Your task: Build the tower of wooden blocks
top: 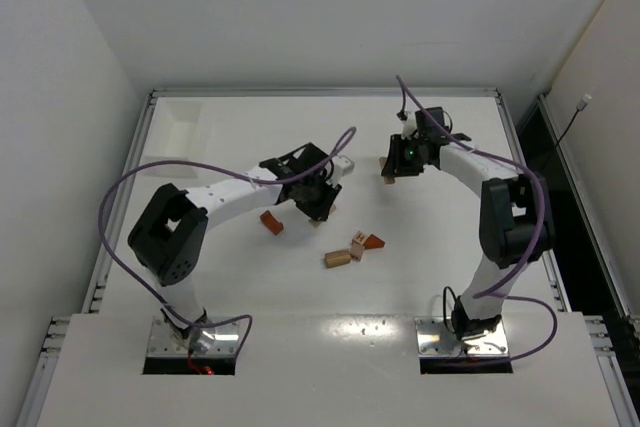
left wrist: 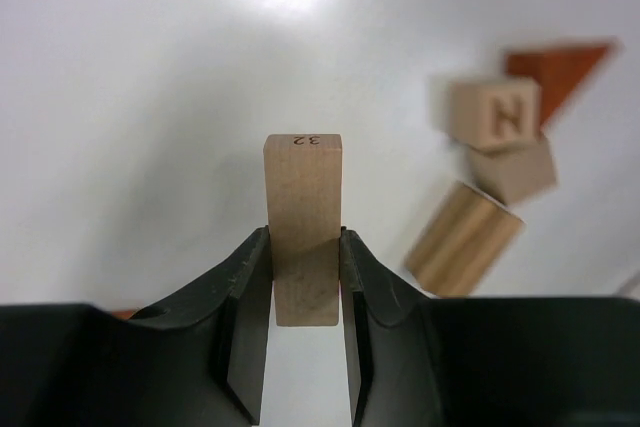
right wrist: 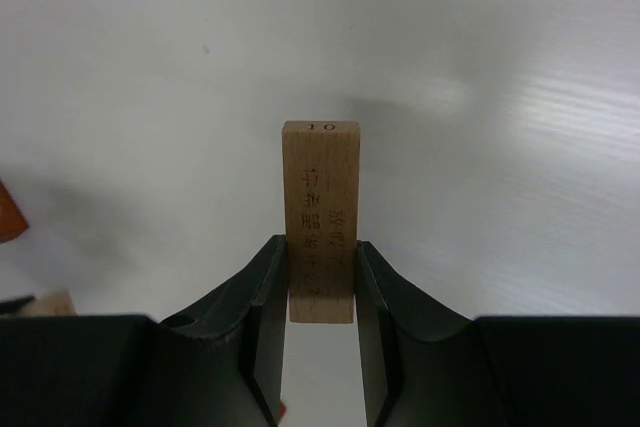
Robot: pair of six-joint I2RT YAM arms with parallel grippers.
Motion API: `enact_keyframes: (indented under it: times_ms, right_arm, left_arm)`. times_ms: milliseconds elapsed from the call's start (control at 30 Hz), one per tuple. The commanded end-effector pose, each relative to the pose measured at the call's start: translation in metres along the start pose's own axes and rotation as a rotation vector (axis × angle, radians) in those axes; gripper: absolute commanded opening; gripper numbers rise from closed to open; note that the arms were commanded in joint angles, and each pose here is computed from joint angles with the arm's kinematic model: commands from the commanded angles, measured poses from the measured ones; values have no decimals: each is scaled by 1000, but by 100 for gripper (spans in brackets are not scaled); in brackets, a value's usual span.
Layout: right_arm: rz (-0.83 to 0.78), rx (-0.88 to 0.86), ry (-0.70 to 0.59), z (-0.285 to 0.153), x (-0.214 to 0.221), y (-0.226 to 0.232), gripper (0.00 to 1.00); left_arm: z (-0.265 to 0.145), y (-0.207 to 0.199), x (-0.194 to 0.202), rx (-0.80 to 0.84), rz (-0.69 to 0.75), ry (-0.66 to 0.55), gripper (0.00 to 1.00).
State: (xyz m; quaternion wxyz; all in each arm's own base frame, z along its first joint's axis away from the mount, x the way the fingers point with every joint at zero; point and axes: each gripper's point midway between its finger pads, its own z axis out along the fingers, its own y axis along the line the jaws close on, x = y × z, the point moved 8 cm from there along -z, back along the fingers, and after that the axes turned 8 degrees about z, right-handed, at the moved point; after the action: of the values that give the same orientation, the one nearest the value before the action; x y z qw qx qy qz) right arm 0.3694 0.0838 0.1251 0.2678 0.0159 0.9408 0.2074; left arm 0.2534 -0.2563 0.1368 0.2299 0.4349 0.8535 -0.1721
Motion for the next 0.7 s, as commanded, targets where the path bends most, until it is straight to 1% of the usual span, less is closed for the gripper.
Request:
enact_keyframes:
  times_ms: [0,33,167,200,233,267,300,367,433,533,567,600,667]
  right_arm:
    - [133,-31,45,-2,22,23,0]
    - [155,-36,47,-4,25,29,0]
    - [245,26,56,3,38,44,0]
    - [270,32,56,4,40,49,0]
    - [269,49,70,10,45,52,0]
    - [275,51,85,14,49,54,0]
    - [284,39,73,14,46,60,0]
    - [297,23,92,22,48,64,0]
    - [281,-2,84,23,47,76,0]
    - [290,21,85,34,48,79,0]
    - [270,16,87,38,49,87,0]
    - [272,24,98,44,50,86,0]
    - [258,24,118,51,55,91,0]
  left_arm:
    - [-11,30,-27,-235,-278,-87,0]
    - [-13,41,-31,-314,-326,-86,0]
    - [-3,63,-32,-401,-455,-61,0]
    - [1,65,-30,-394,-489,-54,0]
    - [7,67,-32,-339,-500,-48,0]
    - [10,71,-32,-318,-526,-45,0]
    - [13,69,-34,-290,-527,-42,0]
    - [23,67,-34,-245,-530,-24,0]
    - [25,71,-37,-238,-551,-36,0]
    - [32,74,-39,-203,-570,-38,0]
    - [29,76,-43,-186,-574,-54,0]
    - [34,77,-41,-186,-577,-41,0]
    - [34,77,-48,-162,-583,-55,0]
